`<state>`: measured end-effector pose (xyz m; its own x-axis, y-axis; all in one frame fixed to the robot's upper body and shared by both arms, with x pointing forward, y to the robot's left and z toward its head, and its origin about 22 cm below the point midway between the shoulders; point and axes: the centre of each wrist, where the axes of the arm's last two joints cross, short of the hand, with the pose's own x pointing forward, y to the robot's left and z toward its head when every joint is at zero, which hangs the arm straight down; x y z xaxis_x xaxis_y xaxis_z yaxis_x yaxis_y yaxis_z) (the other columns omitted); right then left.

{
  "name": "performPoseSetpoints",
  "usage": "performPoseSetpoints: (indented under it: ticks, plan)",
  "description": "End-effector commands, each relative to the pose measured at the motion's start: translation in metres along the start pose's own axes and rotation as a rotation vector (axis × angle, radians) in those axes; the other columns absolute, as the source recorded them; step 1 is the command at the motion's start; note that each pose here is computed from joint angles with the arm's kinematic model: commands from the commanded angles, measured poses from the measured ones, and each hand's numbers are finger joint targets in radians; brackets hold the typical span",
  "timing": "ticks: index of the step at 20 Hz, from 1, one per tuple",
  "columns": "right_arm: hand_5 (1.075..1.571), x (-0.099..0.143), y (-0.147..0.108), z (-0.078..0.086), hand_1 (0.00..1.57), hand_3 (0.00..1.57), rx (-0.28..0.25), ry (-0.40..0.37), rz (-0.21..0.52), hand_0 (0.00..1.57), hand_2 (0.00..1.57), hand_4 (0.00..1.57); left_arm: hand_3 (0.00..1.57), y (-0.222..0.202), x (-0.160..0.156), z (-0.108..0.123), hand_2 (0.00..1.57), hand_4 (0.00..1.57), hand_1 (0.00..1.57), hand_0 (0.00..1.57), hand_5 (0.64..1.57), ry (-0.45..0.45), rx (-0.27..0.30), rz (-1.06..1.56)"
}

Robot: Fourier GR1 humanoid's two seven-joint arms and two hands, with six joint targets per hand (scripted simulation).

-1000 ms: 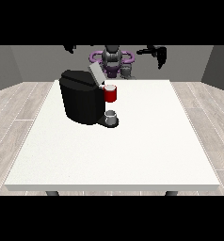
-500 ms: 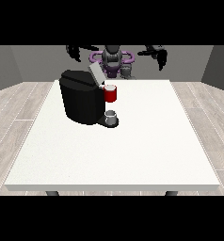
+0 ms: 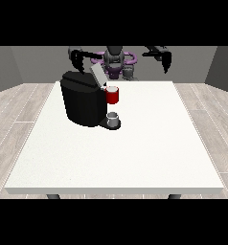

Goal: Insert the coffee pod into the coffee machine and close the lid

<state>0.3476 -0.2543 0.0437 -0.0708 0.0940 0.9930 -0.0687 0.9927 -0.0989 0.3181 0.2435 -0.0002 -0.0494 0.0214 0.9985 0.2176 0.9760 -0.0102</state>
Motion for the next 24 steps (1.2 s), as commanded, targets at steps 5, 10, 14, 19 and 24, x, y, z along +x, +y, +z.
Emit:
performPoseSetpoints:
  ticks: [5, 10, 14, 19, 24]
  plan:
    - [1.571, 0.016, 0.03, -0.015, 0.0, 0.0, 0.103, -0.014, 0.047, 0.0, 0.0, 0.0, 0.0, 0.021, 0.01, 0.017, 0.0, 0.0, 0.0, 0.0, 1.571, 0.016, 0.085, -0.044]
    - [1.571, 0.017, 0.017, -0.034, 0.0, 0.0, 0.058, -0.032, 0.053, 0.0, 0.0, 0.0, 0.0, 0.005, 0.035, 0.01, 0.0, 0.0, 0.0, 0.0, 1.571, -0.044, 0.055, -0.052]
    - [1.571, 0.031, 0.038, -0.044, 0.0, 0.0, 0.068, -0.095, 0.062, 0.0, 0.0, 0.04, 0.0, 0.026, 0.035, 0.009, 0.0, 0.0, 0.0, 0.0, 1.571, -0.094, 0.075, -0.052]
    - [1.571, 0.036, 0.034, -0.052, 0.0, 0.0, 0.101, -0.116, 0.07, 0.0, 0.0, 0.0, 0.0, 0.013, 0.043, 0.0, 0.0, 0.0, 0.0, 0.0, 1.571, -0.12, 0.082, -0.073]
    - [1.571, 0.03, 0.028, -0.054, 0.0, 0.0, 0.086, -0.132, 0.091, 0.0, 0.0, 0.0, 0.0, 0.001, 0.032, 0.011, 0.0, 0.0, 0.0, 0.0, 1.571, -0.097, 0.079, -0.079]
